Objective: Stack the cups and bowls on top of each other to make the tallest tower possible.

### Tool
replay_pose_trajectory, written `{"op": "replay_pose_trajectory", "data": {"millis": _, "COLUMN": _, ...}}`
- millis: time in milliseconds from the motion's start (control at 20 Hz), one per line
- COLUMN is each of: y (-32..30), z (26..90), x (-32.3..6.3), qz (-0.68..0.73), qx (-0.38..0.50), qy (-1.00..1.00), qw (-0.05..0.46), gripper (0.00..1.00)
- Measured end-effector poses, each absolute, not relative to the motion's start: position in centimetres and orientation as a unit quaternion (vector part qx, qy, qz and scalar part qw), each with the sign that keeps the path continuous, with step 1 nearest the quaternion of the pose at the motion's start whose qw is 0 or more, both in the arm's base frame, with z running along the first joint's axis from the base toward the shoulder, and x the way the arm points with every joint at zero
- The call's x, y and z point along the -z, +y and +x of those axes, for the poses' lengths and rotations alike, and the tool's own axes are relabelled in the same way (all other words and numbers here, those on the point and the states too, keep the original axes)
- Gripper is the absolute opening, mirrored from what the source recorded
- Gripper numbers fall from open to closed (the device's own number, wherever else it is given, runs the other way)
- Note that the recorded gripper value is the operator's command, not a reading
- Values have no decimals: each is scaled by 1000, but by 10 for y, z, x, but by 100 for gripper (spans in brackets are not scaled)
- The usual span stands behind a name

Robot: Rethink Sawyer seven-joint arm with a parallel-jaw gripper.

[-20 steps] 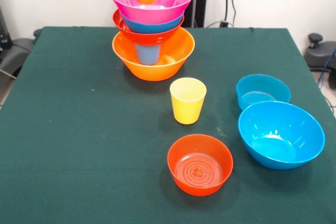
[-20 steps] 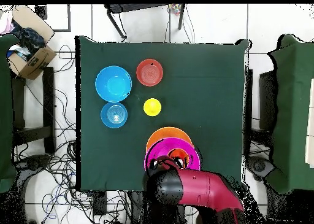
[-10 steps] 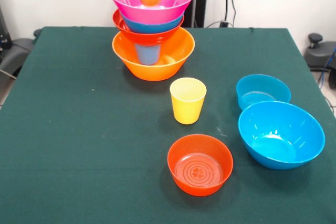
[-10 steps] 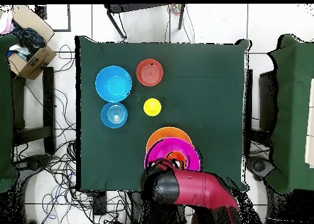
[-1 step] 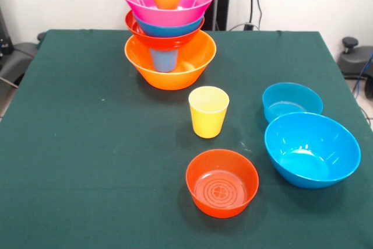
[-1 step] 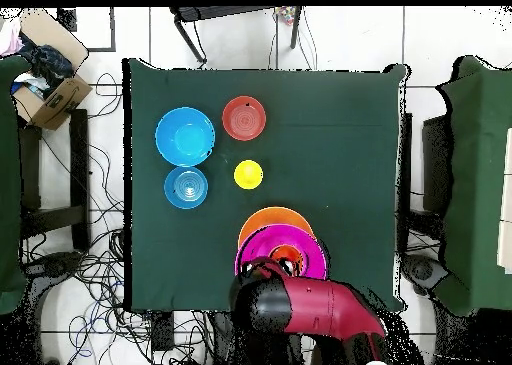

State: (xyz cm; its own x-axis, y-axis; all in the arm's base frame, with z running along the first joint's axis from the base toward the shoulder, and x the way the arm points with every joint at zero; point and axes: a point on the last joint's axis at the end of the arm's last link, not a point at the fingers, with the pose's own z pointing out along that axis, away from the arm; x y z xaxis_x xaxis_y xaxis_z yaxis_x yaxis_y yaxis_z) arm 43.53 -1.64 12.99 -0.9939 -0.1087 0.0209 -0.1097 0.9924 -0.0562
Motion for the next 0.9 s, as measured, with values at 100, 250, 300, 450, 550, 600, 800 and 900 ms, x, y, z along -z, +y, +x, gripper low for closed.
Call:
{"op": "replay_pose_trajectory", "data": {"millis": 100, "y": -17, "z": 435, "x": -127, "qz": 54, "qx": -28, "qy": -998, "qw": 9, "gripper": 0}}
{"op": "replay_pose_trajectory", "data": {"millis": 250, "y": -17, "z": 433, "x": -124, "qz": 53, "qx": -27, "qy": -998, "qw": 12, "gripper": 0}}
{"op": "replay_pose_trajectory", "data": {"millis": 300, "y": -17, "z": 432, "x": -123, "qz": 53, "qx": -27, "qy": -998, "qw": 14, "gripper": 0}}
{"op": "replay_pose_trajectory", "data": {"millis": 450, "y": -16, "z": 430, "x": -121, "qz": 53, "qx": -26, "qy": -998, "qw": 17, "gripper": 0}}
{"op": "replay_pose_trajectory", "data": {"millis": 550, "y": -15, "z": 429, "x": -119, "qz": 54, "qx": -25, "qy": -998, "qw": 20, "gripper": 0}}
{"op": "replay_pose_trajectory", "data": {"millis": 600, "y": -14, "z": 428, "x": -118, "qz": 54, "qx": -24, "qy": -998, "qw": 21, "gripper": 0}}
{"op": "replay_pose_trajectory", "data": {"millis": 800, "y": -12, "z": 427, "x": -116, "qz": 56, "qx": -23, "qy": -998, "qw": 23, "gripper": 0}}
{"op": "replay_pose_trajectory", "data": {"millis": 900, "y": -12, "z": 427, "x": -116, "qz": 56, "qx": -23, "qy": -998, "qw": 23, "gripper": 0}}
